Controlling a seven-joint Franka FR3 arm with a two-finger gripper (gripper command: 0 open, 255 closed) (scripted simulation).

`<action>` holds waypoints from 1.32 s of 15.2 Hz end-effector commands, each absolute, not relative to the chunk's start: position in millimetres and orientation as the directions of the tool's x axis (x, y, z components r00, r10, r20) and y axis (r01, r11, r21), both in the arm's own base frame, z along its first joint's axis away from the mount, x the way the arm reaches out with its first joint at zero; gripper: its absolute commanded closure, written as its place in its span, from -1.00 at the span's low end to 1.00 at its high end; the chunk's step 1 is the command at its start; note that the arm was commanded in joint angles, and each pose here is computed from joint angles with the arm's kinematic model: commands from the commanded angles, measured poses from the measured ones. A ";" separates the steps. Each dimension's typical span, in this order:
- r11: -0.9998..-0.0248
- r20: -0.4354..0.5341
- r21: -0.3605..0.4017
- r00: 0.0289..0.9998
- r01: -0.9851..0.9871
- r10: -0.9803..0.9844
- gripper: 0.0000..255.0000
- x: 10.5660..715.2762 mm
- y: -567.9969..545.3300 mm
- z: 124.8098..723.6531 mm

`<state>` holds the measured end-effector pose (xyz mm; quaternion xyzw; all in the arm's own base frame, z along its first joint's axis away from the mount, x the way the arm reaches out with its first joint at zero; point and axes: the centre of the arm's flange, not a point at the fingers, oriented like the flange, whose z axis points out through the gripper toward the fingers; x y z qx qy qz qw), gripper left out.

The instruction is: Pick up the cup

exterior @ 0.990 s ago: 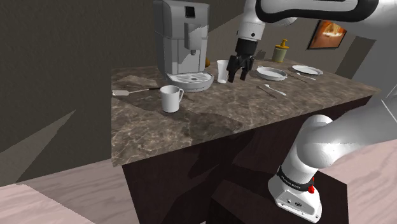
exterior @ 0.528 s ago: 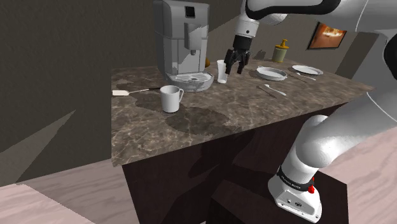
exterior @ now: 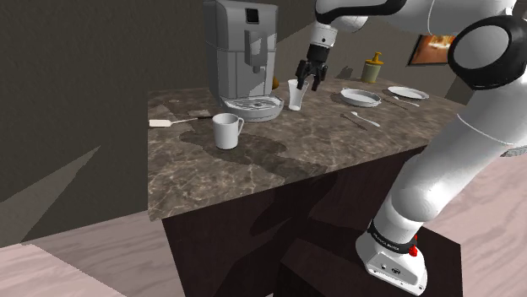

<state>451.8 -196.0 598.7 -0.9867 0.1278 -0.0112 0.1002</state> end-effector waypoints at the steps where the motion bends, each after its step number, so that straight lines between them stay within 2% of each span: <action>1: -0.942 -0.004 -0.209 0.964 -0.262 -0.267 -1.00 464.3 -218.8 599.5; 15: -0.898 -0.013 -0.272 0.934 -0.346 -0.356 -1.00 546.0 -389.9 583.8; 20: -0.897 -0.013 -0.273 0.934 -0.348 -0.358 -1.00 547.5 -393.7 562.2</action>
